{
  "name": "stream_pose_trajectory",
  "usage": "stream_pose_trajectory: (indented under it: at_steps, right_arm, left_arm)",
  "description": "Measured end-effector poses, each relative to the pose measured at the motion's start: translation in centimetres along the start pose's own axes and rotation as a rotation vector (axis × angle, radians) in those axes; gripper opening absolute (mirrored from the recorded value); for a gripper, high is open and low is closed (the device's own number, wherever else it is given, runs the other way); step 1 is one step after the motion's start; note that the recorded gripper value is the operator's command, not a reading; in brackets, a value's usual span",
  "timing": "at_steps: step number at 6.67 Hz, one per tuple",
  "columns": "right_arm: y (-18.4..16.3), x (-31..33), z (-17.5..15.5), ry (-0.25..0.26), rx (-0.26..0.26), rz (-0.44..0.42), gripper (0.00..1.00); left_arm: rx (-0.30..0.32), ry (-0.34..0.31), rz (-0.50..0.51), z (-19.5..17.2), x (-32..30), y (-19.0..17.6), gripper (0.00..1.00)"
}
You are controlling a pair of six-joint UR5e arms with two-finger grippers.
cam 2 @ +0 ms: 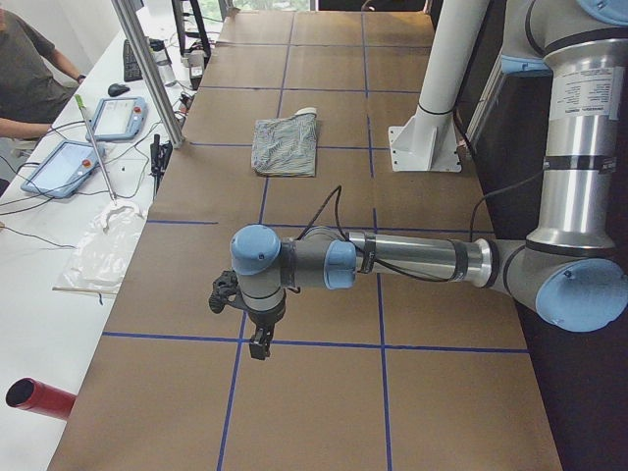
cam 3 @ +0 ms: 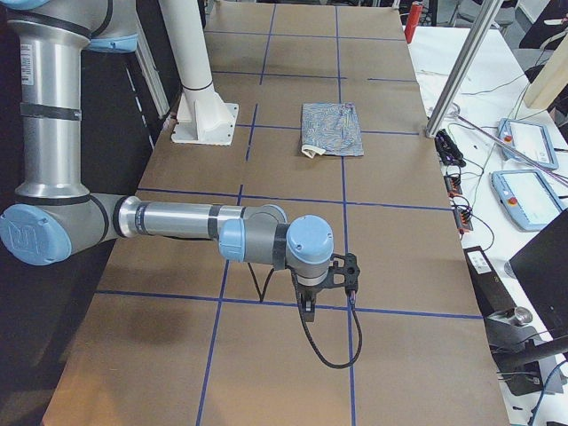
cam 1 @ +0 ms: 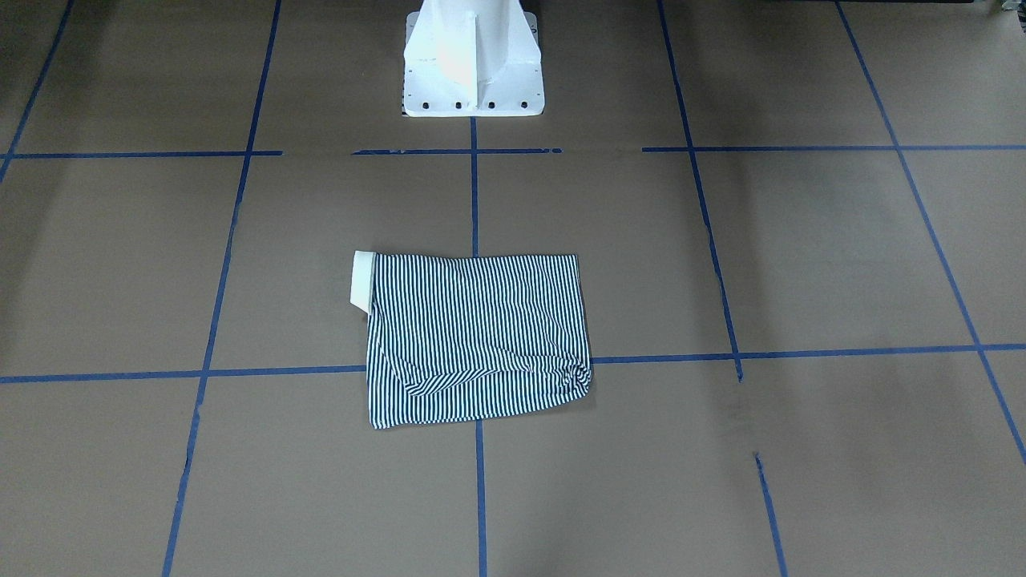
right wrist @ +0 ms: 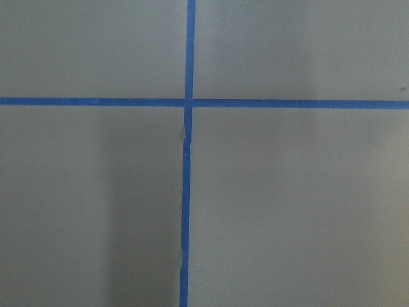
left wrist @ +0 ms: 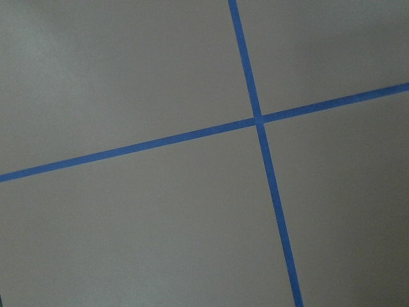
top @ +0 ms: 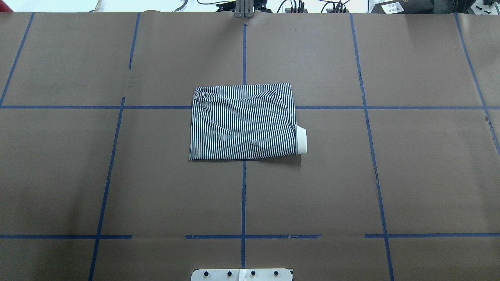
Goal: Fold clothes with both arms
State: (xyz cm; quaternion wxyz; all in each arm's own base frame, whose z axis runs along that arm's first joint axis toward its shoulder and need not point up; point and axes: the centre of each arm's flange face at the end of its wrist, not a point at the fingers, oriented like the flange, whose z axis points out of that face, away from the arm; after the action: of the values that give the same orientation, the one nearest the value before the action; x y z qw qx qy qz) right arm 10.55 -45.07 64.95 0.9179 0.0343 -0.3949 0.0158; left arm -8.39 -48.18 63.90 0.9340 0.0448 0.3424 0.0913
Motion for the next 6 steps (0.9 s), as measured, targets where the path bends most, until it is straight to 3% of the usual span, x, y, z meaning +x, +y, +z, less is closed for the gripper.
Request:
stream_pose_trajectory:
  at_steps: [3,6]
  right_arm:
    - [-0.6,-1.3,1.3,-0.008,0.015,-0.038,1.0]
    - [-0.7,-1.9,1.9,-0.014,0.003,-0.034,1.0]
  left_arm:
    - [0.001,0.007,-0.014,0.1,0.1,0.1,1.0]
    - [0.006,0.013,-0.108,-0.1,0.3,0.1,1.0]
